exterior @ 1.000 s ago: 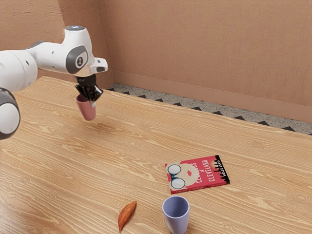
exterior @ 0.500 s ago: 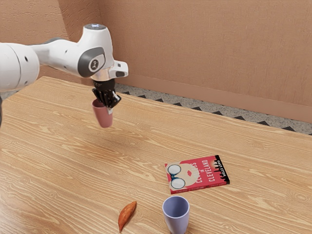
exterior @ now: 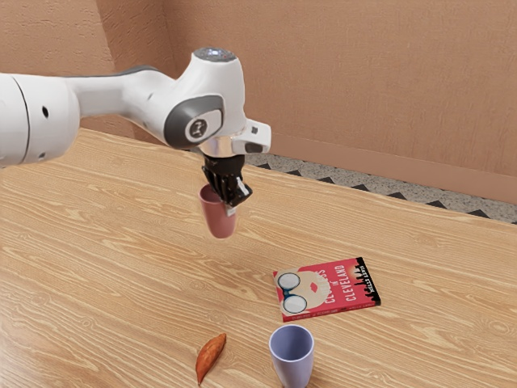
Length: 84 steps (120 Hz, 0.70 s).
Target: Place the left cup onto the right cup
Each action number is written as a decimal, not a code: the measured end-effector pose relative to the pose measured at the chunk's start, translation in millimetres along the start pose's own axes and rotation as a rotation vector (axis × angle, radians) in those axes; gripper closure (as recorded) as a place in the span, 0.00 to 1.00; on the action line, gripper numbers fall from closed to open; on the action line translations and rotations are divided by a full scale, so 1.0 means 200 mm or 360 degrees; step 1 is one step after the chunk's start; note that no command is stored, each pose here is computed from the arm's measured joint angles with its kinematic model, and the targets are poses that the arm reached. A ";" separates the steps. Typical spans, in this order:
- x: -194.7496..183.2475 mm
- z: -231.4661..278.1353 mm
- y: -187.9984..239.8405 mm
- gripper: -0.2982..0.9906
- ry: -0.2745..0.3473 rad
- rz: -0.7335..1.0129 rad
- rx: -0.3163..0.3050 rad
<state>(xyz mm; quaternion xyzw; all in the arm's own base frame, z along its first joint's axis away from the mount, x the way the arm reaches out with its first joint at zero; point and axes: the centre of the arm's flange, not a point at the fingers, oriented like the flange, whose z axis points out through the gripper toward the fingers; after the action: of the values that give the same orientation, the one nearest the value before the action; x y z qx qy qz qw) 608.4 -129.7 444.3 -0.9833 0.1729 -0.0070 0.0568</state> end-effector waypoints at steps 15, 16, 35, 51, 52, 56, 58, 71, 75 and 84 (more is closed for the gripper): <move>-0.04 0.00 0.18 0.84 -0.0016 0.0045 0.0003; -0.04 0.00 0.19 0.84 -0.0017 0.0047 0.0004; -0.13 -0.02 0.36 0.84 -0.0033 0.0075 0.0014; -0.18 -0.04 0.54 0.84 -0.0034 0.0121 0.0024; -0.19 -0.04 0.56 0.84 -0.0033 0.0125 0.0025; -0.19 -0.05 0.61 0.84 -0.0031 0.0139 0.0026; -0.19 -0.05 0.63 0.84 -0.0030 0.0146 0.0027; -0.21 -0.06 0.77 0.84 -0.0020 0.0179 0.0031; -0.21 -0.07 0.81 0.84 -0.0017 0.0186 0.0032; -0.22 -0.08 0.87 0.84 -0.0010 0.0194 0.0034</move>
<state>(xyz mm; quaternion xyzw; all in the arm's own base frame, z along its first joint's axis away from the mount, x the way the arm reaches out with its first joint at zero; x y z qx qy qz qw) 506.9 -279.7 440.2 -0.9703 0.2323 -0.0021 0.0680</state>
